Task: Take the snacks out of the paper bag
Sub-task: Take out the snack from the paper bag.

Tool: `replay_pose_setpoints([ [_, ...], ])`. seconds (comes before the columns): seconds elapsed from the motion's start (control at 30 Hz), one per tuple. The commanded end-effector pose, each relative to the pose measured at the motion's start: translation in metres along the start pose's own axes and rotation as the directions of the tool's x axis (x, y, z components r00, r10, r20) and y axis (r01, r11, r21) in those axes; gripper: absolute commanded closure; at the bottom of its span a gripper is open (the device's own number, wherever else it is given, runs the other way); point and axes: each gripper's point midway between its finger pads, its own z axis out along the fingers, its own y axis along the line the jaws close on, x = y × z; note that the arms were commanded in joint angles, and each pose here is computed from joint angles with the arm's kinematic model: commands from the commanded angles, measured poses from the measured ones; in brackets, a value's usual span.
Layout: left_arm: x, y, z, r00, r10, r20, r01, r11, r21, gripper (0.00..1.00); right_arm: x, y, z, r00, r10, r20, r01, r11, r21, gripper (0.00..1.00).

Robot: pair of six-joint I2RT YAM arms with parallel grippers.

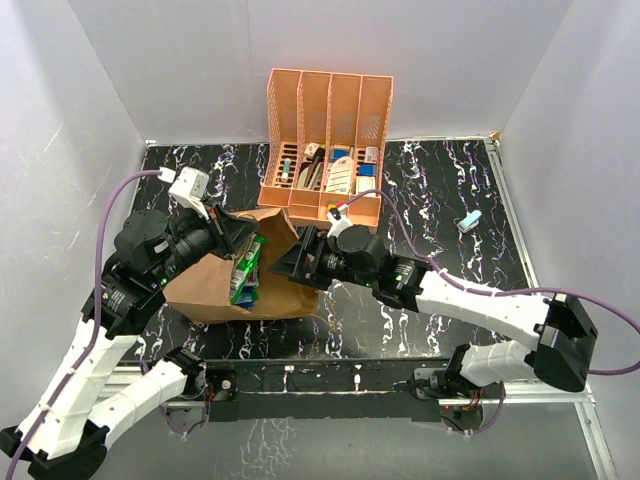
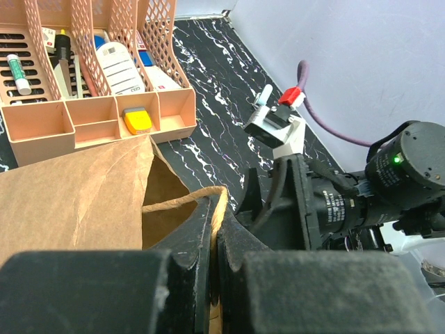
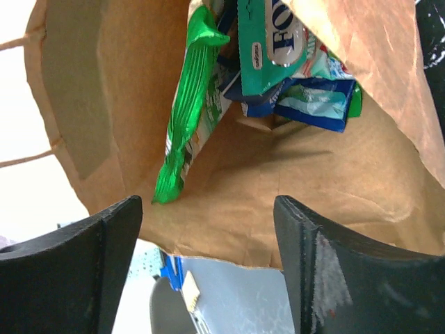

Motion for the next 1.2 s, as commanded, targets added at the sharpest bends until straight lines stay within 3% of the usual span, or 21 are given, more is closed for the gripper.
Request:
replay_pose_setpoints([
  [0.0,-0.012,-0.01,-0.009,0.999,0.014,0.042,-0.016,0.999,0.03,1.0,-0.032,0.048,0.01,0.982,0.12,0.148,-0.099,0.985,-0.141,0.26],
  [0.27,-0.008,-0.013,-0.008,0.999,0.005,0.034,-0.007,0.998,0.056,1.0,-0.02,0.058,0.056,0.979,0.141,0.147,-0.125,0.986,-0.114,0.31],
  [0.43,-0.005,-0.013,-0.008,1.0,0.0,0.028,-0.001,0.998,0.06,1.0,-0.015,0.053,0.086,0.971,0.185,0.149,-0.175,0.982,-0.075,0.5],
  [0.6,-0.004,-0.013,-0.01,0.999,-0.003,0.032,0.001,0.998,0.06,1.0,-0.009,0.049,0.111,0.969,0.207,0.136,-0.205,0.978,-0.032,0.59],
  [0.77,-0.003,-0.01,-0.011,1.0,0.0,0.03,-0.001,0.999,0.048,1.0,-0.01,0.046,0.117,0.966,0.197,0.169,-0.199,0.98,-0.003,0.65],
  [0.87,-0.004,-0.009,-0.013,0.999,0.0,0.036,-0.002,0.999,0.04,1.0,-0.01,0.044,0.116,0.966,0.193,0.173,-0.198,0.98,0.007,0.8],
  [0.97,-0.006,-0.005,-0.015,0.998,-0.004,0.057,0.003,1.0,0.015,1.0,-0.011,0.051,0.11,0.966,0.196,0.166,-0.197,0.98,-0.011,0.87],
  [1.17,-0.012,0.008,-0.02,0.994,-0.007,0.109,0.014,0.998,-0.057,1.0,-0.021,0.072,0.089,0.961,0.206,0.183,-0.195,0.978,-0.078,0.93],
])
